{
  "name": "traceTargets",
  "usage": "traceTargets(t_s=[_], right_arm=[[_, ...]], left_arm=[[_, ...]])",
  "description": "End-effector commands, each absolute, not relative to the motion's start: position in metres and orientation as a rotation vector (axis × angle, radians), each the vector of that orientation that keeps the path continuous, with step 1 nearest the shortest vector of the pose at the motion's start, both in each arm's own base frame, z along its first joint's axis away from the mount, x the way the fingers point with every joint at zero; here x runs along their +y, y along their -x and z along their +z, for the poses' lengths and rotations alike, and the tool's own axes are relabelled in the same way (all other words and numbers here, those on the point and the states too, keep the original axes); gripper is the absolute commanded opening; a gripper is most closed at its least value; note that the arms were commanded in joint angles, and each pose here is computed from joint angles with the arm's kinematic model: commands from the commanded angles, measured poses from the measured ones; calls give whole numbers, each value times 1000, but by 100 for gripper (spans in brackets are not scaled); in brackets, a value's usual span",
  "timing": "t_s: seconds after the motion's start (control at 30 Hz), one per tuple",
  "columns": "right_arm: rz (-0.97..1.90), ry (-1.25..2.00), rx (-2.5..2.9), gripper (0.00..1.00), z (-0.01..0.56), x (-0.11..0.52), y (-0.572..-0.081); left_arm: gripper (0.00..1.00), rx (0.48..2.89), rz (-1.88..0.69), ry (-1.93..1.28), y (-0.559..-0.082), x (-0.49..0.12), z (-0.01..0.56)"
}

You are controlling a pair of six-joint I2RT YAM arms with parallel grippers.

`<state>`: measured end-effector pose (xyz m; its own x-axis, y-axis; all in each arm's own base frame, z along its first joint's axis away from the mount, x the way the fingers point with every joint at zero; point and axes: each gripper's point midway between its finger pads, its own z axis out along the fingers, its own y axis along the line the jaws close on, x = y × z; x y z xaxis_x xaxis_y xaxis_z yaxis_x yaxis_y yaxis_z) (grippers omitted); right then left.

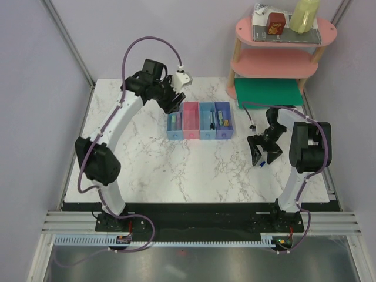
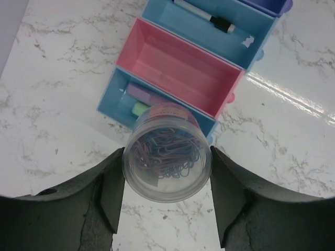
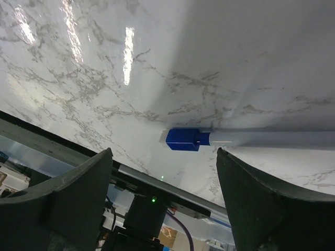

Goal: Sort the stationery into containers
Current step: Pick up the pen from the center of the board.

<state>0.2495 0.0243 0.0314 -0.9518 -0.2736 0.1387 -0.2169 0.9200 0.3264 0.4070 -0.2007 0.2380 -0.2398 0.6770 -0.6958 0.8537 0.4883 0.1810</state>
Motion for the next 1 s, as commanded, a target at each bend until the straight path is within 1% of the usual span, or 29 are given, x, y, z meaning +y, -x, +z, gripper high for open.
traceTargets(t_s=[0.0,0.03,0.07,0.13,0.17,0.27,0.47,0.77,0.97], right_arm=[[-499,-305,-2953,87,31,31,-269],[-498,-298,-2953,87,30,31,-270],[-500,-296,-2960,87,28,32,-273],[-499,-285,-2962,87,25,32,-276],[-500,-281,-2965,87,24,32,-277],[-501,-262,-2968,87,19,33,-280],[-500,-215,-2964,87,6,34,-282],[-464,-185,-2996,85,2,31,-296],[-411,-175,-3024,81,-2,26,-298]], left_arm=[[2,2000,-337,-1251,-437,-233,227],[2,1984,-331,-1249,-444,-239,231],[2,2008,-343,-1265,-449,-245,215],[2,1996,-348,-1278,-454,-258,212],[2,2012,-354,-1294,-456,-263,199],[2,2008,-351,-1330,-459,-281,187],[2,2006,-348,-1364,-462,-299,170],[2,2034,-284,-1386,-476,-297,137],[2,2016,-225,-1401,-489,-296,124]])
